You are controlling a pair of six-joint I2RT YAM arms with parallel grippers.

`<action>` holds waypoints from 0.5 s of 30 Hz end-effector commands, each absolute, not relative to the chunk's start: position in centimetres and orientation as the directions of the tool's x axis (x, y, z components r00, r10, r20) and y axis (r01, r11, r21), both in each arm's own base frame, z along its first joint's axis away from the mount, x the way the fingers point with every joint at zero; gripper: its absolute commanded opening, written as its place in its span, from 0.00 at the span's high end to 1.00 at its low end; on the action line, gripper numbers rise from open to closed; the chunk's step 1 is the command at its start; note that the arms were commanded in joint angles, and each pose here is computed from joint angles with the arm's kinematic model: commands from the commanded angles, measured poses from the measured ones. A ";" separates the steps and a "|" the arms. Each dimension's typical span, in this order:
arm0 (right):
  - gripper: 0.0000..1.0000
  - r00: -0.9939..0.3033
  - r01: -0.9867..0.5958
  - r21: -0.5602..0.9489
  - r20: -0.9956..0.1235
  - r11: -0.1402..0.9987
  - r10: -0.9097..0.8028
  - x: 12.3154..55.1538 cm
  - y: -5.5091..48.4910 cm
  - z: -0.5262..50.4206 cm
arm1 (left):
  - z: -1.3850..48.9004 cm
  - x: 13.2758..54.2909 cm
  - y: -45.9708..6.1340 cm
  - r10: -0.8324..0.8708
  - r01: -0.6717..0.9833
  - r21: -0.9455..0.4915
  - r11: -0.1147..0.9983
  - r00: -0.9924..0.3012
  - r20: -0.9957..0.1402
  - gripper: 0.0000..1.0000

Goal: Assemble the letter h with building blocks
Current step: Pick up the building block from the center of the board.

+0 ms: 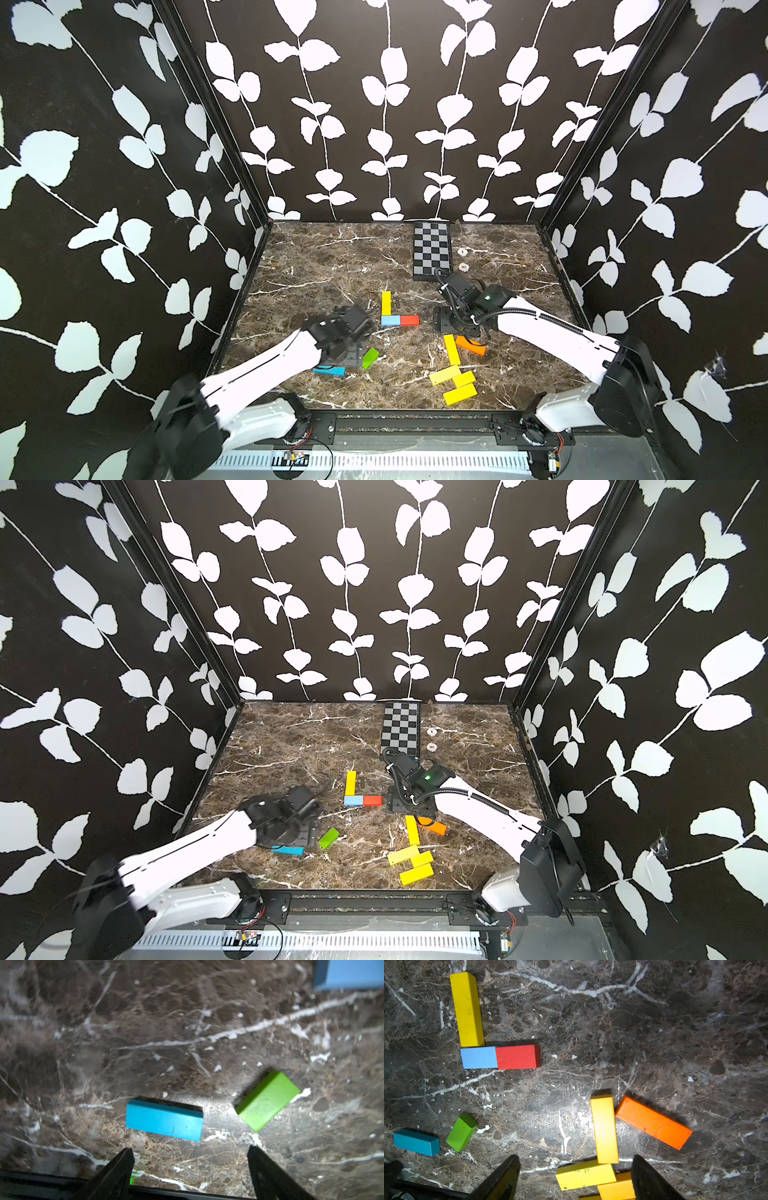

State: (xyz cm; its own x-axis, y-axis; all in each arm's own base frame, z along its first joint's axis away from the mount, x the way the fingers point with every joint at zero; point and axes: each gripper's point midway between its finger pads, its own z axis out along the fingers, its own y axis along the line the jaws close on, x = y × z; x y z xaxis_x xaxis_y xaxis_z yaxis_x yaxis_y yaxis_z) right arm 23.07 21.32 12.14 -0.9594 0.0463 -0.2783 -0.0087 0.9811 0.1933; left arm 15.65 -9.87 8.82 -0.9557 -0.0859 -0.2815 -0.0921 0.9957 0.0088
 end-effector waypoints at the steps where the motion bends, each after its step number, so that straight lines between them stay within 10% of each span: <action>1: 0.18 -0.964 -0.030 0.172 -0.265 0.985 0.017 22.6 21.0 11.7 | 7.5 13.3 -7.6 -0.345 -0.344 -0.039 0.938 -0.920 -0.188 0.12; 15: 0.18 -0.966 -0.050 0.179 -0.259 0.983 -0.002 22.3 21.1 11.0 | 3.0 14.3 -8.4 -0.631 -0.631 -0.023 0.775 -0.772 -0.075 0.19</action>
State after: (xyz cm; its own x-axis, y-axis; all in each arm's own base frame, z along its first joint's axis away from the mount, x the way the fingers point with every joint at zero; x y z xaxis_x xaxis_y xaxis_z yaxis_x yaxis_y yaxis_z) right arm 22.47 21.20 11.00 -0.9665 0.0085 -0.2567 -0.0400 0.9823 0.1831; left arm 12.98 -7.82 3.07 -0.8084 -0.5858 -0.0573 -0.5871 0.8095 0.0076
